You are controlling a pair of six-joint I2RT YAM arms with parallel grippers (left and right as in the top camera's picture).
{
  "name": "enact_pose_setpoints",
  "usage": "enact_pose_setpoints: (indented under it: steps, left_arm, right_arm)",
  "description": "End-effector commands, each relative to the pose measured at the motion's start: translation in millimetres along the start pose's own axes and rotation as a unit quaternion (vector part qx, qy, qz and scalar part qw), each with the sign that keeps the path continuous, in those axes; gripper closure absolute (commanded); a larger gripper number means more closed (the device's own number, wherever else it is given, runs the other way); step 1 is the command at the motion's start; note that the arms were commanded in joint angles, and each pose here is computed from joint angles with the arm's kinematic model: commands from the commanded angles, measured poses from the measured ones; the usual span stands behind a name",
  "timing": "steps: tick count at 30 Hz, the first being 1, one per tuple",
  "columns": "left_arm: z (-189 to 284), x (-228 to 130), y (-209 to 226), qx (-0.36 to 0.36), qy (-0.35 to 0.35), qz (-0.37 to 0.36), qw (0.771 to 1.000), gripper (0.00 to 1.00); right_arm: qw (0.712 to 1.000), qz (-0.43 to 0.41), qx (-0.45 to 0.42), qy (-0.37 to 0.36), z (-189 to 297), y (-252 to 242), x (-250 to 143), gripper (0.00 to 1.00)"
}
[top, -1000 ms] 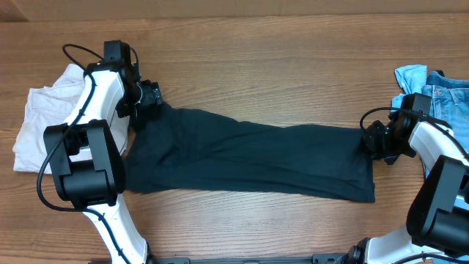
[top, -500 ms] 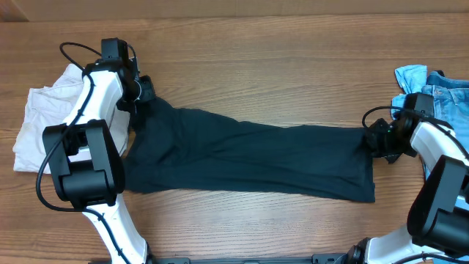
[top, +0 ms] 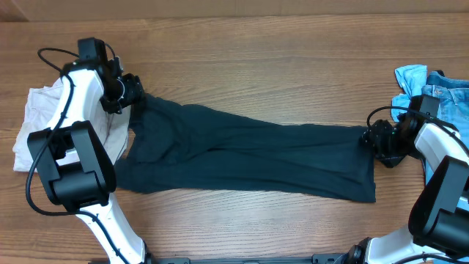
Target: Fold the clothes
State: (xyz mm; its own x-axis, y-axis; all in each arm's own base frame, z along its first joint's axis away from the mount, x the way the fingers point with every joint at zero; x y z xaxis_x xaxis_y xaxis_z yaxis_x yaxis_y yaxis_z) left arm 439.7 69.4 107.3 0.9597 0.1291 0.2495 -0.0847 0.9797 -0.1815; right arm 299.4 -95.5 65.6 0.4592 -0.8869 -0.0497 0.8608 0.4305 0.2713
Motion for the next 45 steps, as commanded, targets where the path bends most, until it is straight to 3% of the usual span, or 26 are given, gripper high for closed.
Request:
enact_pose_setpoints:
  steps: [1,8,13,17,21,24,28,32,35,38,42,45]
  left_arm:
    - [75.0,28.2,-0.7,-0.001,-0.051,-0.035,0.998,0.33]
    - [172.8,5.8,-3.2,0.057,-0.029,-0.018,0.998,0.37]
    - [204.3,-36.2,-4.8,0.095,0.031,-0.001,0.995,0.4]
    - [203.1,-57.7,-6.5,0.09,0.085,-0.005,0.992,0.41]
    - [181.7,-66.6,-13.7,0.036,0.115,-0.019,0.993,0.41]
    - [173.9,-62.3,-32.7,-0.061,0.094,-0.065,0.992,0.45]
    - [191.3,-61.4,-51.5,-0.126,0.045,-0.12,0.984,0.43]
    - [248.4,-81.5,-67.1,-0.104,-0.036,-0.158,0.981,0.38]
    - [287.9,-101.2,-74.1,-0.065,-0.097,-0.179,0.977,0.25]
    - [312.8,-118.3,-80.1,-0.044,-0.136,-0.191,0.971,0.19]
    - [324.5,-127.2,-83.9,-0.039,-0.156,-0.197,0.967,0.12]
    - [324.4,-127.1,-83.9,-0.039,-0.156,-0.197,0.967,0.11]
  right_arm:
    - [1.0,-0.01,0.011,-0.009,21.2,4.8,12.8,0.32]
    - [0.994,0.053,0.098,-0.012,98.1,28.2,-4.5,0.28]
    - [0.99,0.057,0.13,0.006,126.1,28.2,-28.5,0.21]
    - [0.991,0.064,0.107,0.04,125.6,18.0,-42.2,0.19]
    - [0.995,0.056,0.067,0.043,117.3,6.8,-42.5,0.03]
    - [0.996,0.041,0.04,0.064,88.9,-1.8,-34.5,0.01]
    - [0.996,0.026,-0.002,0.082,48.6,-10.3,-15.7,0.03]
    - [0.989,0.06,-0.035,0.131,11.5,-22.0,-13.4,0.09]
    - [0.983,0.077,-0.052,0.156,2.1,-32.0,-21.4,0.21]
    - [0.979,0.072,-0.067,0.178,-8.5,-47.8,-36.7,0.29]
    - [0.968,0.096,0.023,0.23,-15.5,-40.6,-58.3,0.4]
    - [0.967,0.094,0.031,0.237,-15.1,-39.5,-60.9,0.47]
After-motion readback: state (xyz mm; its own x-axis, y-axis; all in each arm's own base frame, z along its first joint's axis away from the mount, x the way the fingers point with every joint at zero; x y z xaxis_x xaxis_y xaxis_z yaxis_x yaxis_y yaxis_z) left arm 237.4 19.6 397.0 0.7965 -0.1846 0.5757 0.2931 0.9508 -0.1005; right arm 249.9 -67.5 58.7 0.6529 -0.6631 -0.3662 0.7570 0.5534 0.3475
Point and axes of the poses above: each gripper's point midway between its finger pads, its own z axis back along the fingers, its own y axis along the line the jaws close on, x = y × z, the point moved 6 cm from there along z, back along the fingers, and after that the axes turned 15 degrees about -z, right-handed, at the moved point
